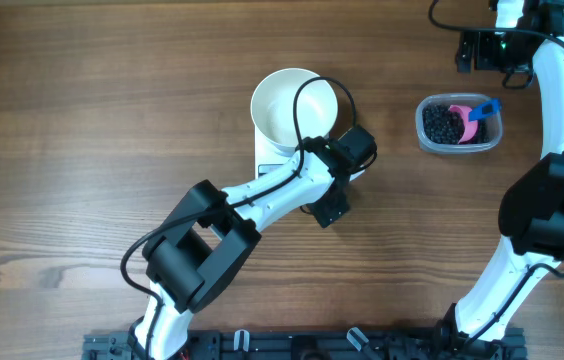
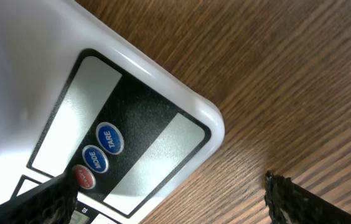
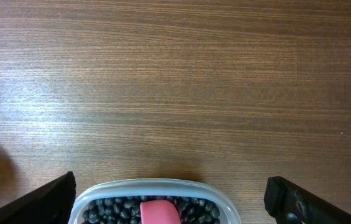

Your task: Scoop item into bowl and weigh 150g on scale

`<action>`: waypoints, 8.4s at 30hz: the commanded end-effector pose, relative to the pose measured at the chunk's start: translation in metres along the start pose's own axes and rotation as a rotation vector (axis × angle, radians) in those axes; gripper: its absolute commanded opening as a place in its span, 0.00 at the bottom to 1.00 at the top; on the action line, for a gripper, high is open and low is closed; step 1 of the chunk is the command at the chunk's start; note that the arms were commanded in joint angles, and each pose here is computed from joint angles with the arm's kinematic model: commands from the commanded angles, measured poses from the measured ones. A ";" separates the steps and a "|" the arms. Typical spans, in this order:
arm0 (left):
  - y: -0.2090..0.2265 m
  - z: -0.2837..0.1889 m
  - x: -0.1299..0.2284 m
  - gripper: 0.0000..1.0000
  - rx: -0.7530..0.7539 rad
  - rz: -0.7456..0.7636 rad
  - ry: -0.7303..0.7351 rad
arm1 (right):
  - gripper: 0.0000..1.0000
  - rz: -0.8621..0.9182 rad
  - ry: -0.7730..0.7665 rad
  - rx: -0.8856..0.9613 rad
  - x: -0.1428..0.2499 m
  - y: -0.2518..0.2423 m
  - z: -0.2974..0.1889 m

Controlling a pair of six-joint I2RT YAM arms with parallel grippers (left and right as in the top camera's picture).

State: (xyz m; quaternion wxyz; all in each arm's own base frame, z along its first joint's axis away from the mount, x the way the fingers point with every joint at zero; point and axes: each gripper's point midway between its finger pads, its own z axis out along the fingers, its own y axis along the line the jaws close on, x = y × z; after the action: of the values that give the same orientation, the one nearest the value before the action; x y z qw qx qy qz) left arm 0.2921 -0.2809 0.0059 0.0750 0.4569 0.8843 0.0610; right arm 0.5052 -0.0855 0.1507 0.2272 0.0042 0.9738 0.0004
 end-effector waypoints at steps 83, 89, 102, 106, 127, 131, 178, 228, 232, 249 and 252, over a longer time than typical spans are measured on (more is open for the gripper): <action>0.066 -0.169 0.048 1.00 0.121 -0.482 -0.335 | 1.00 0.009 -0.043 0.013 -0.010 -0.001 -0.016; 0.226 -0.180 0.106 1.00 -0.045 -1.020 -0.492 | 1.00 0.009 -0.043 0.013 -0.010 -0.001 -0.016; 0.303 -0.172 0.221 1.00 -0.175 -1.423 -0.439 | 1.00 0.009 -0.043 0.013 -0.010 -0.001 -0.016; 0.303 -0.172 0.221 1.00 -0.175 -1.423 -0.439 | 1.00 0.009 -0.043 0.013 -0.010 -0.001 -0.016; 0.303 -0.172 0.221 1.00 -0.175 -1.423 -0.439 | 1.00 0.009 -0.043 0.013 -0.010 -0.001 -0.016; 0.303 -0.172 0.221 1.00 -0.175 -1.423 -0.439 | 1.00 0.009 -0.043 0.013 -0.010 -0.001 -0.016; 0.178 -0.149 0.115 1.00 0.004 -0.041 -0.329 | 1.00 0.009 -0.043 0.013 -0.010 -0.001 -0.016; 0.128 -0.045 0.092 1.00 0.419 0.564 -0.573 | 1.00 0.009 -0.043 0.013 -0.010 -0.001 -0.016; 0.129 -0.044 0.088 1.00 0.402 0.579 -0.578 | 1.00 0.009 -0.043 0.013 -0.010 -0.001 -0.016; 0.129 -0.044 0.088 1.00 0.403 0.578 -0.578 | 1.00 0.009 -0.043 0.013 -0.010 -0.001 -0.016; 0.129 -0.044 0.088 1.00 0.403 0.578 -0.578 | 1.00 0.009 -0.043 0.013 -0.010 -0.001 -0.016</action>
State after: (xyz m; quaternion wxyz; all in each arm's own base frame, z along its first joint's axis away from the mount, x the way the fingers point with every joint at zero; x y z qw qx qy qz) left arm 0.3399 -0.1337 0.0697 0.2071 0.6845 0.6658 -0.2126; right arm 0.5055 -0.0856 0.1509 0.2279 0.0042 0.9737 0.0002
